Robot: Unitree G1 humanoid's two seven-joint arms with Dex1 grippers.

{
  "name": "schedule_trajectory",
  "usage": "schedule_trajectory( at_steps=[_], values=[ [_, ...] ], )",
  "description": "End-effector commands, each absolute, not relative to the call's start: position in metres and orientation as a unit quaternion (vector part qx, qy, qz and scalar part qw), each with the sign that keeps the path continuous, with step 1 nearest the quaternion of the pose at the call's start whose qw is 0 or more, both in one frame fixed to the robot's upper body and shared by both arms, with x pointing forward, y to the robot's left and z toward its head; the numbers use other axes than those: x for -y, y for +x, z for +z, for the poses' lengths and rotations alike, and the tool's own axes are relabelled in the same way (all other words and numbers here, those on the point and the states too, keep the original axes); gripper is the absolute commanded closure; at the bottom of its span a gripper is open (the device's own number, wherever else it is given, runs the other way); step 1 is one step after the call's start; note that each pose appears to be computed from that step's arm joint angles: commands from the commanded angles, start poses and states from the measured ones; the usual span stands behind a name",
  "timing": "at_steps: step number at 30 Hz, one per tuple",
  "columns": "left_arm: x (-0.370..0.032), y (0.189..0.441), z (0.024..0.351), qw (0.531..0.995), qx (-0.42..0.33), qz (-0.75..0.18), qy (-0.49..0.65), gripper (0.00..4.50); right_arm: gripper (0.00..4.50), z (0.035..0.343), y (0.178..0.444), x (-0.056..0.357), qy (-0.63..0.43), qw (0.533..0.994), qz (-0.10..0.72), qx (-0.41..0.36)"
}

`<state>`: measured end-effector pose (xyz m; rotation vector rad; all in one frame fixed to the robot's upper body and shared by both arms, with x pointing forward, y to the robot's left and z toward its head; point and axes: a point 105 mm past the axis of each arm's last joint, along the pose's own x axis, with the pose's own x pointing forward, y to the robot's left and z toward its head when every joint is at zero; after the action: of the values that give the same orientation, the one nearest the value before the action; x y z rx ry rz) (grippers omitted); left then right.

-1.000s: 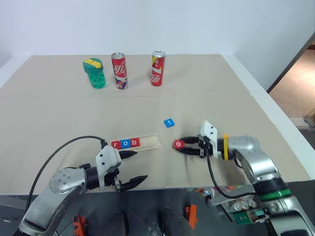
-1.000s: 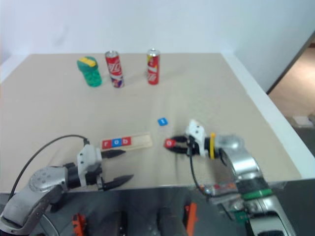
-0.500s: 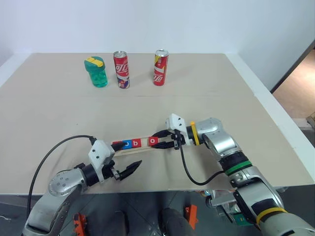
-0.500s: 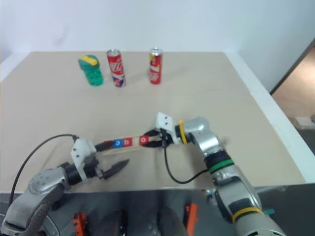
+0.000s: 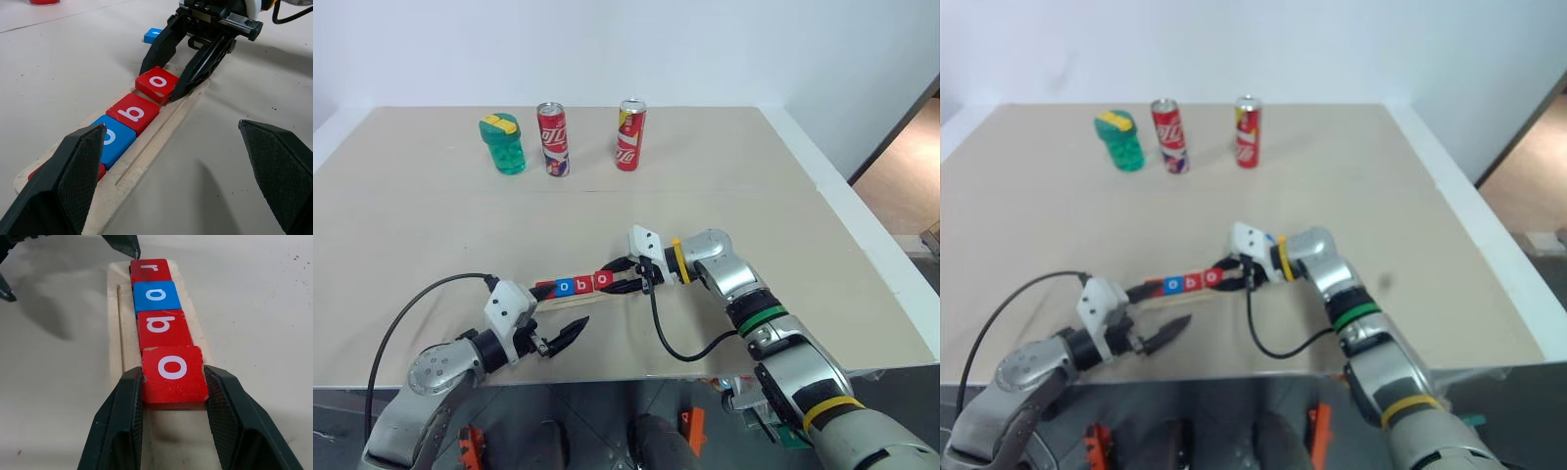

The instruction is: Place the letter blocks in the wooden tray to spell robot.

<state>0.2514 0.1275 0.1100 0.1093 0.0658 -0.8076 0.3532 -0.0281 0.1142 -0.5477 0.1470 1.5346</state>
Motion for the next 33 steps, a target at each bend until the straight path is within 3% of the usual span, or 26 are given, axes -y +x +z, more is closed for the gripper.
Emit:
schedule_trajectory(
  at_steps=[1, 4, 5, 30, 31, 33],
  values=[
    [-0.1269, 0.2498, 0.1178, 0.918, -0.015, -0.393, 0.060, 0.00, 3.04, 0.1245, 0.3568, 0.0209, -0.252, 0.677, 0.689, -0.050],
    [-0.1269, 0.2499, 0.1176, 0.918, -0.016, -0.392, 0.061, 0.00, 3.04, 0.1237, 0.3568, 0.0202, -0.250, 0.676, 0.692, -0.053],
    [-0.1269, 0.2499, 0.1174, 0.918, -0.016, -0.392, 0.061, 0.00, 2.65, 0.1233, 0.3571, 0.0197, -0.250, 0.676, 0.691, -0.052],
    [-0.1259, 0.2539, 0.1160, 0.917, -0.021, -0.394, 0.063, 0.00, 2.65, 0.1278, 0.3575, 0.0195, -0.237, 0.686, 0.684, -0.070],
    [-0.1257, 0.2541, 0.1160, 0.917, -0.021, -0.394, 0.063, 0.00, 2.13, 0.1280, 0.3574, 0.0197, -0.236, 0.687, 0.683, -0.071],
    [-0.1256, 0.2548, 0.1159, 0.917, -0.022, -0.394, 0.063, 0.00, 2.02, 0.1282, 0.3572, 0.0204, -0.236, 0.689, 0.681, -0.075]
  ],
)
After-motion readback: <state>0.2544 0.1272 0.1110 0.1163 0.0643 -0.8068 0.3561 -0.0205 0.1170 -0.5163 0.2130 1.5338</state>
